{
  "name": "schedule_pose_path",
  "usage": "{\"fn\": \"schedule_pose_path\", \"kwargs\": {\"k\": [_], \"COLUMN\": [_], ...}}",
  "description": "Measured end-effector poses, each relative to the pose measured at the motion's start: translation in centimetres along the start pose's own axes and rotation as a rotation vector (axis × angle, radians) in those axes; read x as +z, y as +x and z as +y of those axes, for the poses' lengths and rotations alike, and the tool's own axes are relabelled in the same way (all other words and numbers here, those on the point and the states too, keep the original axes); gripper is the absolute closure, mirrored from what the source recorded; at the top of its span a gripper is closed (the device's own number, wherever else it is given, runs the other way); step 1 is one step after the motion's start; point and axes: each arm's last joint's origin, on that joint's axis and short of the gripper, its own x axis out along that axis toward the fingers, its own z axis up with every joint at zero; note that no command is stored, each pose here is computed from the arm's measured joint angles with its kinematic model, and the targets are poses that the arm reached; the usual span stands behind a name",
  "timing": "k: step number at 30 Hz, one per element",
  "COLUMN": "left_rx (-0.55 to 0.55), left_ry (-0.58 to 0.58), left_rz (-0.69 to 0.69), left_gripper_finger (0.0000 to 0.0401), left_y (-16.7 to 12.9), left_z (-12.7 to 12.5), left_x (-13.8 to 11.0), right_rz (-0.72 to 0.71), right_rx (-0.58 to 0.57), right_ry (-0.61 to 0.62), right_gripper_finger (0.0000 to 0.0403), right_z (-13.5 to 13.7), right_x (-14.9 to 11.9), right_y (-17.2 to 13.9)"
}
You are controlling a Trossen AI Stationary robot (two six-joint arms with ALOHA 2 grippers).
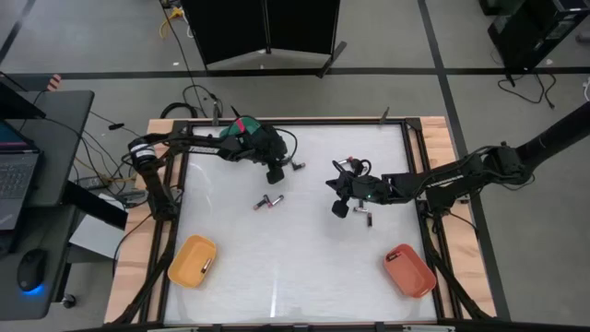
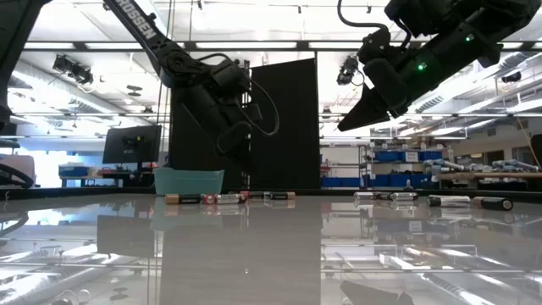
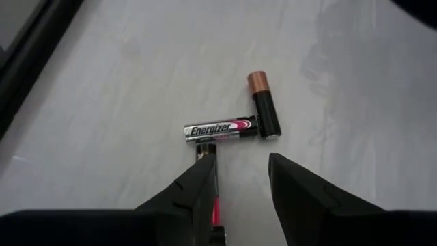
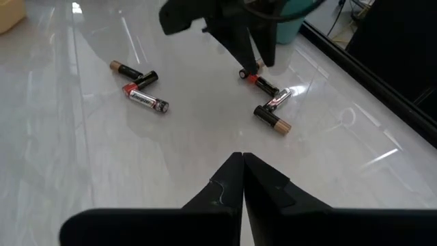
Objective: Sort batteries
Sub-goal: Put the red battery into the orange bin
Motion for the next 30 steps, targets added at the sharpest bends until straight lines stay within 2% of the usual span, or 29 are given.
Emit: {"fn": "schedule_pose_path", "kwargs": {"k": [8, 16, 24, 30], "left_rx": [0.007, 0.009, 0.005, 0.002], "left_ry": [-0.013, -0.017, -0.025, -0.045], "left_rz": [0.071, 0.078, 0.095, 0.121], "left_gripper_finger": [0.0256, 0.0256, 0.0256, 0.0256], "left_y": [1.9, 1.9, 1.9, 2.9], "left_z": [1.0, 1.1, 1.1, 1.1], "left_x": [-0.6, -0.7, -0.9, -1.5], "right_rz": [0.001, 0.001, 0.001, 0.001], "right_rx": [0.003, 0.003, 0.004, 0.004], "right_ry": [0.0, 0.0, 0.0, 0.0], "right_gripper_finger": [0.0392, 0.0379, 0.0392, 0.0379], "right_z": [0.0, 0.0, 0.0, 0.0], "right_x": [0.0, 0.0, 0.0, 0.0], "right_y": [0.0, 0.0, 0.0, 0.0]}}
